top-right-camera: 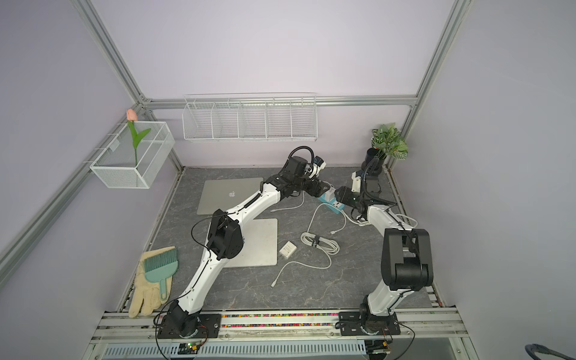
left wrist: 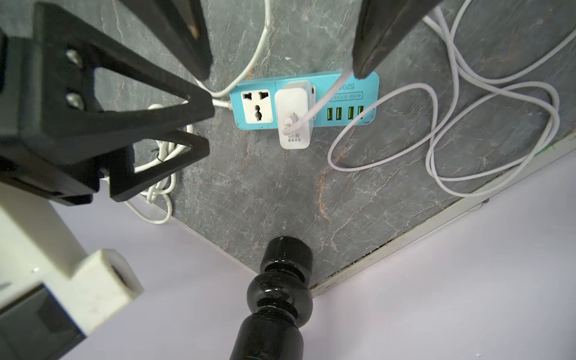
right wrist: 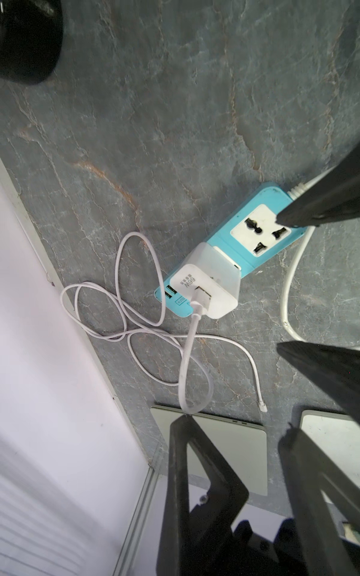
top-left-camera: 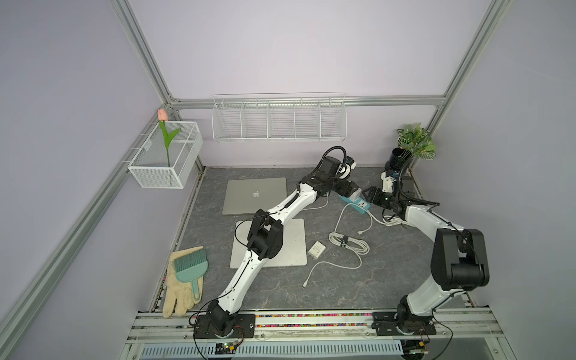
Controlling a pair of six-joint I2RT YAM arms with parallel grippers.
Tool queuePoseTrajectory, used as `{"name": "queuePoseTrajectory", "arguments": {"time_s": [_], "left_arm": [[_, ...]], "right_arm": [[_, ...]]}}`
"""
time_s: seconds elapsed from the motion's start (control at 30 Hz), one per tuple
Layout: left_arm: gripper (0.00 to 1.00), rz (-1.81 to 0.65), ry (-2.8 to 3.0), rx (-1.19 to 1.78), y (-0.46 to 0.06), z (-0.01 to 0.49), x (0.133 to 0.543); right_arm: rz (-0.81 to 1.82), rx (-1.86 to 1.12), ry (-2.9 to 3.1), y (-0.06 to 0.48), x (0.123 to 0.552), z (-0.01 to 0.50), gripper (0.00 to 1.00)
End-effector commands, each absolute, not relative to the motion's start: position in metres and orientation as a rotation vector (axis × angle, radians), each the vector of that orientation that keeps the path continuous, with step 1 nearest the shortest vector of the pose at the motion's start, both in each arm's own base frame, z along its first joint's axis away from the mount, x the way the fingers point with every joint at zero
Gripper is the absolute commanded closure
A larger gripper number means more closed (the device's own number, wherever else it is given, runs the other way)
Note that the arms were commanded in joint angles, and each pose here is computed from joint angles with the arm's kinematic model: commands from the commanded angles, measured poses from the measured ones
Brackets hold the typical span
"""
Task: Unplug the laptop charger
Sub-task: Remove the charging cable from the plug.
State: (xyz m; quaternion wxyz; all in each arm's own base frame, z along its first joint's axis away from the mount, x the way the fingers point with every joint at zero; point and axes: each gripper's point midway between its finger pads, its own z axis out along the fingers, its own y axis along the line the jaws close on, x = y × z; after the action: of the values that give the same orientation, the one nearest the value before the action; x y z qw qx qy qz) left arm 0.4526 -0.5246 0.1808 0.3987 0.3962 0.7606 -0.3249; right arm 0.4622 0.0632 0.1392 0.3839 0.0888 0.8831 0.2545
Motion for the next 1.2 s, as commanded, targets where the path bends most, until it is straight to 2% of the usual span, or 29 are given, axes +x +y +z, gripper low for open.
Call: {"name": "queuePoseTrajectory", "arguments": {"time_s": [0.0, 0.1, 0.2, 0.27, 0.33, 0.43, 0.53, 0.6, 0.67, 1.17], "left_arm": [[0.26, -0.8, 1.854, 1.059, -0.533, 0.176, 0.459], [0.28, -0.782, 1.835, 1.073, -0.535, 0.172, 0.463], [0.35, -0.758, 1.819, 1.079, -0.537, 0.165, 0.468], [0.48, -0.757, 1.817, 1.084, -0.538, 0.161, 0.469], [0.66, -0.766, 1.812, 1.087, -0.539, 0.162, 0.468], [0.72, -0.777, 1.798, 1.089, -0.54, 0.168, 0.467], [0.84, -0.79, 1.781, 1.094, -0.541, 0.174, 0.465], [0.87, -0.794, 1.772, 1.088, -0.54, 0.178, 0.464], [1.0, -0.802, 1.761, 1.083, -0.54, 0.181, 0.463], [1.0, -0.836, 1.753, 1.084, -0.536, 0.191, 0.449]], "right_arm": [[0.695, 0.227, 2.219, 0.067, 0.468, 0.15, 0.39], [0.723, 0.209, 2.21, 0.071, 0.469, 0.151, 0.39], [0.732, 0.214, 2.211, 0.071, 0.47, 0.149, 0.39], [0.734, 0.222, 2.216, 0.071, 0.472, 0.147, 0.39], [0.734, 0.236, 2.226, 0.071, 0.473, 0.144, 0.38], [0.728, 0.258, 2.252, 0.069, 0.476, 0.137, 0.38], [0.72, 0.274, 2.279, 0.068, 0.48, 0.13, 0.38], [0.713, 0.281, 2.281, 0.066, 0.483, 0.127, 0.37], [0.71, 0.291, 2.284, 0.064, 0.486, 0.125, 0.37], [0.69, 0.388, 2.29, 0.053, 0.499, 0.123, 0.38]]}}
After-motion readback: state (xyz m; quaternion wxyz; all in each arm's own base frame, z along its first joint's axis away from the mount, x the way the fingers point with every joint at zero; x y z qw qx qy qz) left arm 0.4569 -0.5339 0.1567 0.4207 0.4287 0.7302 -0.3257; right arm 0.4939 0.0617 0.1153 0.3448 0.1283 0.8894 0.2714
